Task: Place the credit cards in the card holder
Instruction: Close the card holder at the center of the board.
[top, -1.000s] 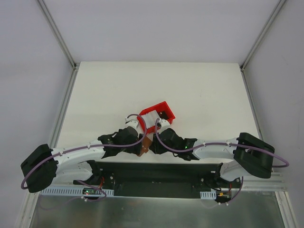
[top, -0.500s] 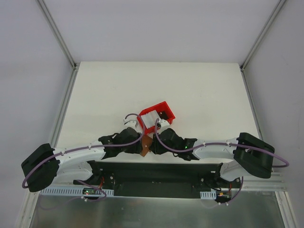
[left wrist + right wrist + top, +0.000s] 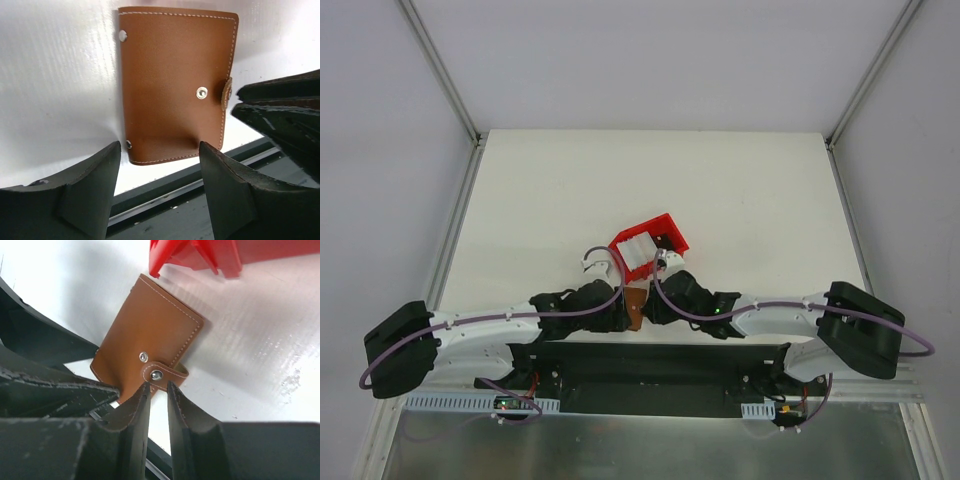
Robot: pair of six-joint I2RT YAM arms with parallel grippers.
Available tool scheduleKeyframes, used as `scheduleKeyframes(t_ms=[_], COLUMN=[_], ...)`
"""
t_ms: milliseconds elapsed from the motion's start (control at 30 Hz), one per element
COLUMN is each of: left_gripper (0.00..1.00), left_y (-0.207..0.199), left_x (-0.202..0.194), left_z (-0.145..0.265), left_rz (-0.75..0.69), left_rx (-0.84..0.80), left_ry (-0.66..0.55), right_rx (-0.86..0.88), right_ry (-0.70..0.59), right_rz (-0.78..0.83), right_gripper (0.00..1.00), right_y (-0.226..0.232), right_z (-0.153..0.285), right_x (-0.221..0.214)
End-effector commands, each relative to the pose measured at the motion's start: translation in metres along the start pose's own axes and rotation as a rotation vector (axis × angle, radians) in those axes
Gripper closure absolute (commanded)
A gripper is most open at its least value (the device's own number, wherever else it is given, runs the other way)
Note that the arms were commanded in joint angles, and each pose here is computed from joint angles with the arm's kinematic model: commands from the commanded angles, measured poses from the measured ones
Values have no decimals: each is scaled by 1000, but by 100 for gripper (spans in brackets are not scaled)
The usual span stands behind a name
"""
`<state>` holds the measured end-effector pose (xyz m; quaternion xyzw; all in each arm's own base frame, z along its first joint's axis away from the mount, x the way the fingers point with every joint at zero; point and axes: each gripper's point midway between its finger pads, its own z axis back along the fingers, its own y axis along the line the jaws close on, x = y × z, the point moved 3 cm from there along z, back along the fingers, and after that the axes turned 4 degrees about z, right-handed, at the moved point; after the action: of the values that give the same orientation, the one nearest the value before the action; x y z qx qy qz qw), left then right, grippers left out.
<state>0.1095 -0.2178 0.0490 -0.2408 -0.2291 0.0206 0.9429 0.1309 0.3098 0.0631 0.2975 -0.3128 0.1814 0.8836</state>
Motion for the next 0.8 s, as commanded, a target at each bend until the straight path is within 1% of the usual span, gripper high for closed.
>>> scheduleKeyframes(t_ms=[0,133,267,467,567,633,700,767], left_gripper=[36,29,26,25,25,28,32,34], left_y=[15,11,7,4,4,7,12,14], left_x=[5,16,24,33,30,26,21,17], left_z=[4,9,8,1,-3,-6,-10,-13], left_rz=[-46,-102,-151,-165,-167,-165,-159,-152], left_rx=[79,77,84,83,73,82,88,87], left_ry=[-44,-83,-94,-98,-79,-60,-43,-32], right_rx=[11,14,16,11,6,3,-1,0], right_ry=[-53,-55,-59,-62,-60,-65,-66,-62], right_rz=[-3,-3,-7,-11,-11,-19,-18,-21], right_gripper=[77,77,77,77,77,77,77,77], right_y=[0,1,2,1,1,0,-1,-2], right_z=[10,11,11,11,9,8,7,5], right_x=[12,14,15,16,16,17,18,19])
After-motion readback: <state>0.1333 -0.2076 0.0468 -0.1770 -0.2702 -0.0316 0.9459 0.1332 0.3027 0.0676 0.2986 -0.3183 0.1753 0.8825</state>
